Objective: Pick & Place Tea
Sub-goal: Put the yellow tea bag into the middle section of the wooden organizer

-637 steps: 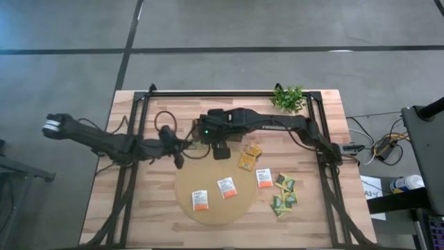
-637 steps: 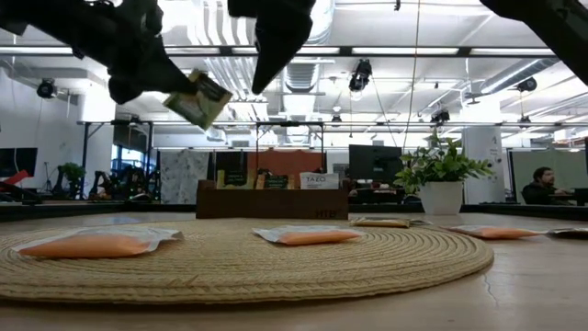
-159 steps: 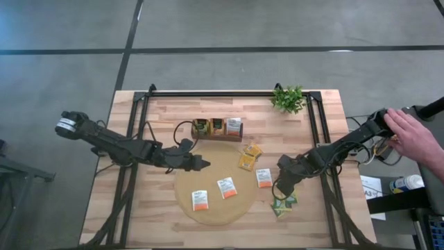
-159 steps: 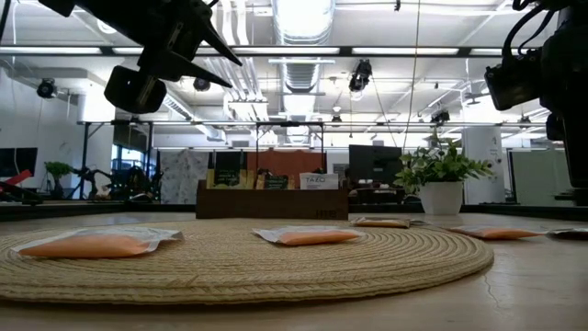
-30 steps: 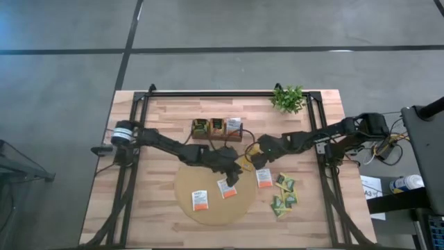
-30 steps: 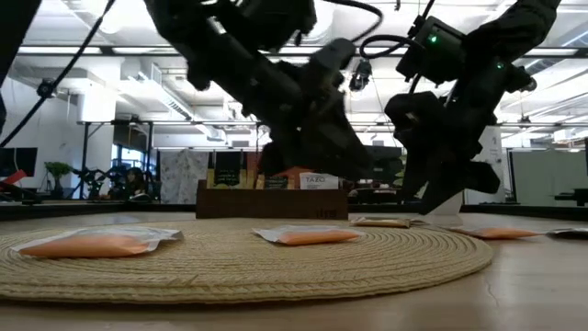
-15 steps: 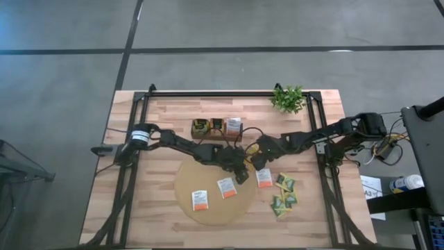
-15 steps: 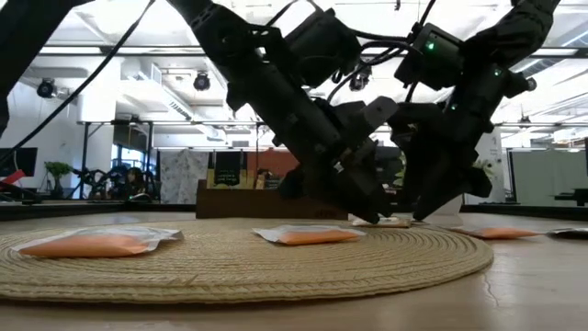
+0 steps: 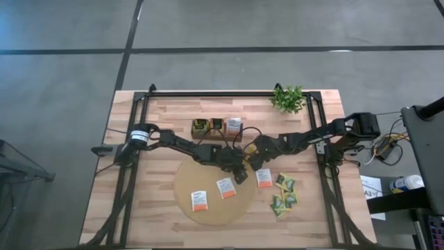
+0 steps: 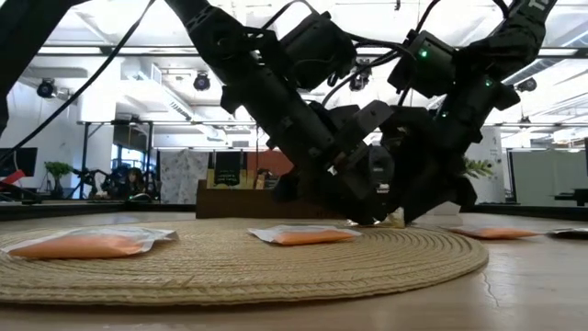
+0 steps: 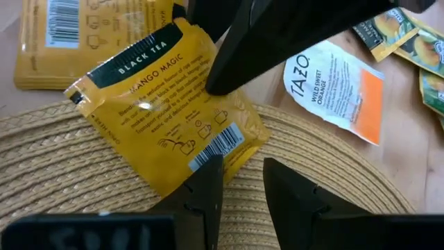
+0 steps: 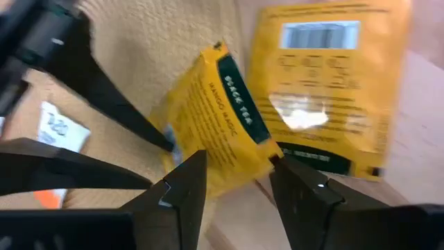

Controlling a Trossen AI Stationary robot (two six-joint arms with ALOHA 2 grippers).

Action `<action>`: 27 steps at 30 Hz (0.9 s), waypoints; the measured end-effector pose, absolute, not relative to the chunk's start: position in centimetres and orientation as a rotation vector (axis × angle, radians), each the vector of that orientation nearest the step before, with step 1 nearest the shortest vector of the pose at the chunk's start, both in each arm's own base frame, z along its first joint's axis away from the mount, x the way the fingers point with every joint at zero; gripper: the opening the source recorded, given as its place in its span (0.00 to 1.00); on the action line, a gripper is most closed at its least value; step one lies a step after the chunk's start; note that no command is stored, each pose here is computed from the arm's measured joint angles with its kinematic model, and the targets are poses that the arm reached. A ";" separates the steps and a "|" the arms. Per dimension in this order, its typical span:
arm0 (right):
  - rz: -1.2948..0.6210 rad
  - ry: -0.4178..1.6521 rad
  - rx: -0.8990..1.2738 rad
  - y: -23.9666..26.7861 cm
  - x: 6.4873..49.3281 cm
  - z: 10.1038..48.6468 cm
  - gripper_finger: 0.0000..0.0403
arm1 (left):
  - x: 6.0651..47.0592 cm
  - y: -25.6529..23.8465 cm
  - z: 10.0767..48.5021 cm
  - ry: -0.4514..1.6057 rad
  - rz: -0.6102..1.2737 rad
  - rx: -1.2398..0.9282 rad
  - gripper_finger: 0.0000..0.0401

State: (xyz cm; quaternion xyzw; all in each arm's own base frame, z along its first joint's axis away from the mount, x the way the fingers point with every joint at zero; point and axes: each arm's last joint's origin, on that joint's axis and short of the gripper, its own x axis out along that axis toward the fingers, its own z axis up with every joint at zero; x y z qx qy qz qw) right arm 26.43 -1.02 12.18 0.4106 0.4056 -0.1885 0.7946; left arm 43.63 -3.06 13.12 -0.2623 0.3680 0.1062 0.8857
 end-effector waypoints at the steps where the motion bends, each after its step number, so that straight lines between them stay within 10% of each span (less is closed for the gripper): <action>1: -0.395 0.862 0.879 -1.0 26.5 12.3 0.38 | 43.6 -3.0 13.1 0.765 0.220 -0.540 0.27; 27: -0.245 0.773 0.632 -1.0 25.0 16.8 0.02 | 41.6 -5.5 20.0 0.642 0.201 -0.484 0.27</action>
